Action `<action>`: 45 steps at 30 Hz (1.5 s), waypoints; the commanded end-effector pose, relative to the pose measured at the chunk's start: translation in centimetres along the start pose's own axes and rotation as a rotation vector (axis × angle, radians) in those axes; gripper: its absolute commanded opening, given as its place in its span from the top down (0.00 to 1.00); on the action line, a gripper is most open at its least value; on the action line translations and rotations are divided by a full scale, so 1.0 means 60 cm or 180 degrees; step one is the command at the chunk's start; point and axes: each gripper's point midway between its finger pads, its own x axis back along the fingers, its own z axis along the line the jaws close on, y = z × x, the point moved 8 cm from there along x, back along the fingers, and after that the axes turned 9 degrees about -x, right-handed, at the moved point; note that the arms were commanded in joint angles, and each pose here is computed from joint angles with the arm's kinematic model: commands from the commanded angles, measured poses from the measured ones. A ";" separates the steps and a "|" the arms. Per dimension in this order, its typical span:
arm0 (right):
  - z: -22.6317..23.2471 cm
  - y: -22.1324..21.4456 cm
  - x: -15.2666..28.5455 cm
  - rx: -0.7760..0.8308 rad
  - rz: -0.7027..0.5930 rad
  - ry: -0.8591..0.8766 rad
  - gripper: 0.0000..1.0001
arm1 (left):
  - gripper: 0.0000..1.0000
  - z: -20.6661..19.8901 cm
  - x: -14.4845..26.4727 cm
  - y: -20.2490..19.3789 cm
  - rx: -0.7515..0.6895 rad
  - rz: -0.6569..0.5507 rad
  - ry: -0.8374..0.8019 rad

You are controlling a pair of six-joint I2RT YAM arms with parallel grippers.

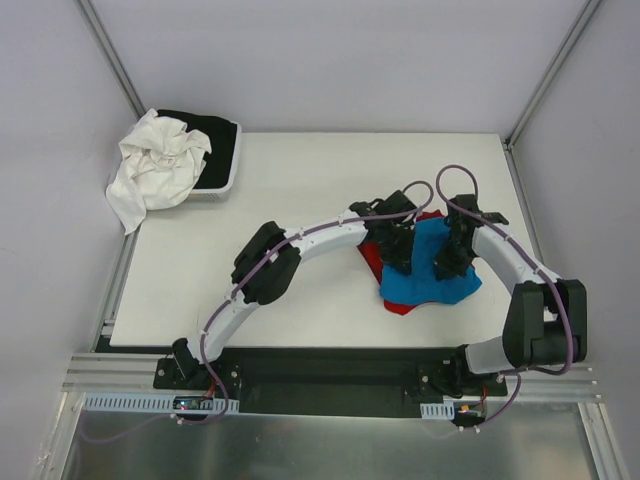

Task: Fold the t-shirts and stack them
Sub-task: Neatly place the folded tshirt to the corner

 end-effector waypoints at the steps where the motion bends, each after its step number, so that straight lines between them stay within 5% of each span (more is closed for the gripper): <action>1: 0.001 0.004 0.059 0.0020 -0.0244 0.0439 0.99 | 0.85 -0.009 0.068 -0.012 -0.0059 -0.0213 0.0482; 8: 0.022 0.021 0.144 0.0206 -0.0398 0.0912 0.99 | 0.80 -0.023 0.222 -0.007 0.0008 -0.1077 0.1112; 16: 0.097 -0.007 0.145 0.0717 0.0420 0.1553 0.99 | 0.75 -0.012 0.376 -0.044 0.0024 -0.1419 0.1183; 24: 0.161 0.000 0.064 0.1026 0.0910 0.1373 0.99 | 0.76 0.029 0.409 -0.131 0.0183 -0.1160 0.1366; 28: 0.159 0.016 -0.011 0.0943 0.0890 0.0739 0.99 | 0.76 0.031 0.416 -0.138 0.0211 -0.1115 0.1407; 33: 0.145 0.011 -0.081 0.0716 0.1218 0.0686 0.99 | 0.76 0.034 0.419 -0.142 0.0231 -0.1023 0.1464; 45: 0.161 0.044 -0.072 0.0709 0.1151 0.0790 0.99 | 0.76 0.051 0.423 -0.145 0.0271 -0.0872 0.1523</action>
